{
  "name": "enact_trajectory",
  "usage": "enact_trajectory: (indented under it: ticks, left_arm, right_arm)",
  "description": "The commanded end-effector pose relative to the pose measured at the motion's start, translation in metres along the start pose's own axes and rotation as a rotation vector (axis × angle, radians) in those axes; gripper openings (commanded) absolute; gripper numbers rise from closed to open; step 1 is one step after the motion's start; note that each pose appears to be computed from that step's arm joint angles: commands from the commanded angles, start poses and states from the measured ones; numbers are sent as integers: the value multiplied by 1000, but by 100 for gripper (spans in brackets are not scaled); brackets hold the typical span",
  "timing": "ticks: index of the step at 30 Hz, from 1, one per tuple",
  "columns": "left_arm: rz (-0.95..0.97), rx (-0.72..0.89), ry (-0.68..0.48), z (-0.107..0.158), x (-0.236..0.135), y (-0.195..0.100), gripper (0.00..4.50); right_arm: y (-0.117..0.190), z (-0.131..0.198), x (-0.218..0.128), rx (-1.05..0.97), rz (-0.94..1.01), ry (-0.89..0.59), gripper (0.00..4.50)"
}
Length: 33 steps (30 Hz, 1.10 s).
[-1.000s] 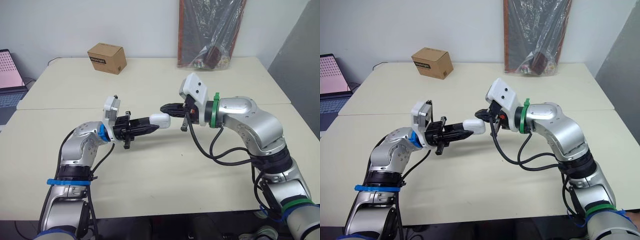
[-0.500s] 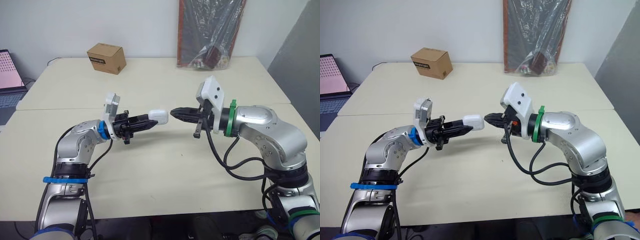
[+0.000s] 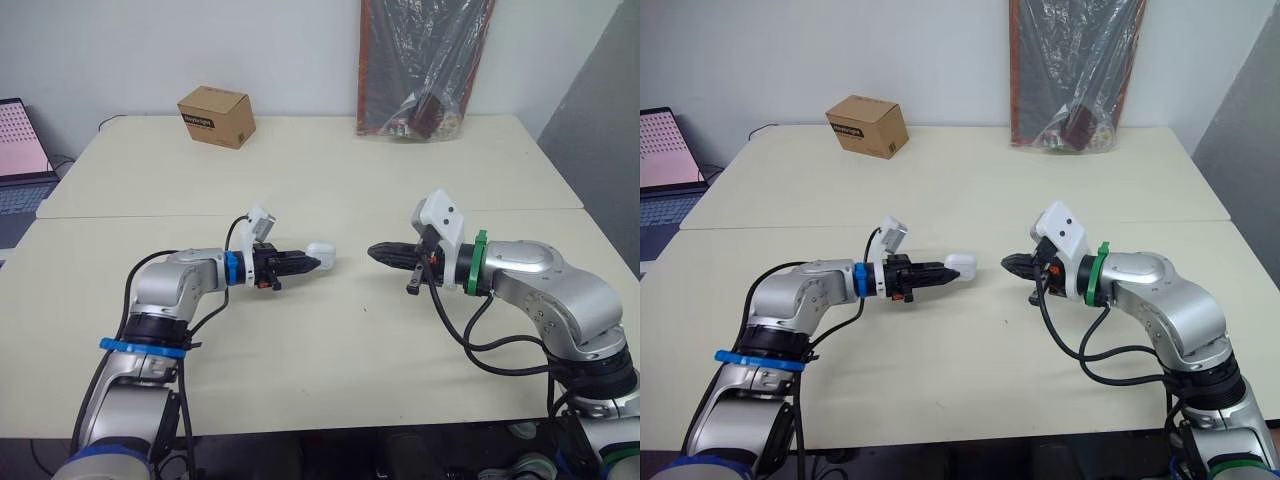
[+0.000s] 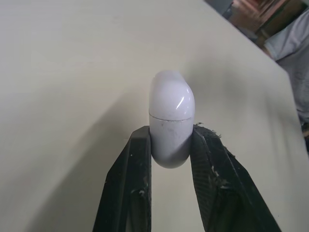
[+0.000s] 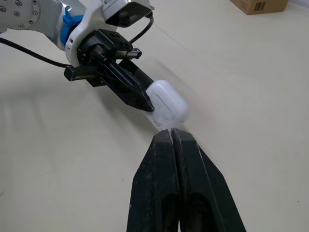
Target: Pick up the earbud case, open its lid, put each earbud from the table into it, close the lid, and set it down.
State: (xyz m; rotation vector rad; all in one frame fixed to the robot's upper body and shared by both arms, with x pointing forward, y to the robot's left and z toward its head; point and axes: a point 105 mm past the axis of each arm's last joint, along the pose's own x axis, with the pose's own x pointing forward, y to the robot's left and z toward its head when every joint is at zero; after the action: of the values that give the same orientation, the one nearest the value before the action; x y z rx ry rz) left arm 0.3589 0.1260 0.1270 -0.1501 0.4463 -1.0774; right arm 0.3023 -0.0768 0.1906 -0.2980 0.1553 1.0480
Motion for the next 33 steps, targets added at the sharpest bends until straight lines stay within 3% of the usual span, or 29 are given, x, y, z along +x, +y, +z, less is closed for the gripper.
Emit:
enact_trajectory:
  ticks: [1, 14, 25, 33]
  left_arm:
    - [29, 5, 13, 2, 8, 8, 80]
    - [139, -40, 145, -19, 8, 36, 80]
    - [224, -5, 171, -23, -18, 47, 406]
    - [332, 126, 118, -14, -61, 53, 406]
  right_arm:
    - [-4, 0, -4, -37, -31, 0, 5]
    - [-4, -11, 0, -30, -36, 22, 5]
    - [1, 3, 3, -63, -6, -27, 0]
    - [6, 10, 1, -77, -6, -69, 0]
